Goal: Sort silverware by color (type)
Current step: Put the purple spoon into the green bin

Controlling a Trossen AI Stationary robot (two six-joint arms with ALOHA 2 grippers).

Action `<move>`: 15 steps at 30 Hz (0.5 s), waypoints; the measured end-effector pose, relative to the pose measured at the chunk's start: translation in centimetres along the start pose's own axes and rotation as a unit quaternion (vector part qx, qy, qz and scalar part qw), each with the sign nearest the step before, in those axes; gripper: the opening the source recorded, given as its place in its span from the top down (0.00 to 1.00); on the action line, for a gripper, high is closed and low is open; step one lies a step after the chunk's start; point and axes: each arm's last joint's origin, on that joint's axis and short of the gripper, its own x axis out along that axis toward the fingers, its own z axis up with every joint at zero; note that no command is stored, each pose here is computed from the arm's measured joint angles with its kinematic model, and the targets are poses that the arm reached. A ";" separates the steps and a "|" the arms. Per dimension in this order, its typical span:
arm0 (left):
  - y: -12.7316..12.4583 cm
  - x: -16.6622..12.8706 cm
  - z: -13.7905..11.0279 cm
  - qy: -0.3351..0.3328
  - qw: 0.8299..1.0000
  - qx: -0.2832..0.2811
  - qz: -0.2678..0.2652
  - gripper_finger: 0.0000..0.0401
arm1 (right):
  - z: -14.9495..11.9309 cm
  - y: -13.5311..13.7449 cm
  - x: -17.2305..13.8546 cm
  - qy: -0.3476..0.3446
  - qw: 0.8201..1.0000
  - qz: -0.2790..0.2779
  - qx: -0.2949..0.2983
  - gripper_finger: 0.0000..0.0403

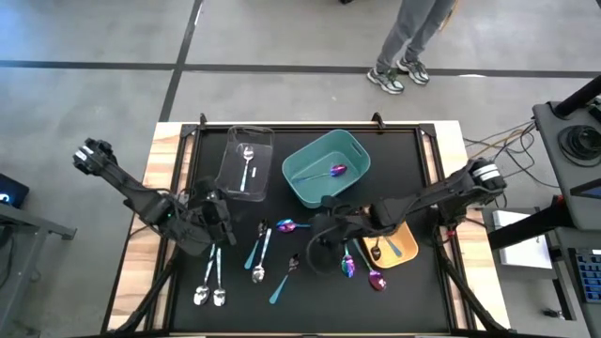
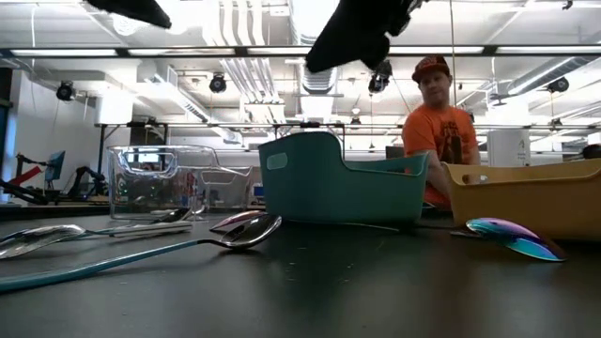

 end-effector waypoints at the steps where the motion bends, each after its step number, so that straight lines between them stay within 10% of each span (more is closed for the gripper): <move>1: 0.1 -0.1 0.2 -0.006 1.000 0.007 -0.001 0.51 | 0.1 0.1 0.4 0.013 1.000 -0.003 -0.007 0.87; 8: 0.0 -0.2 1.2 -0.042 0.998 0.045 0.008 0.51 | -0.1 0.6 2.9 0.102 0.993 -0.019 -0.064 0.87; 15: 0.8 -0.3 1.4 -0.063 0.986 0.080 0.129 0.51 | -1.5 0.3 5.5 0.147 0.984 -0.032 -0.093 0.87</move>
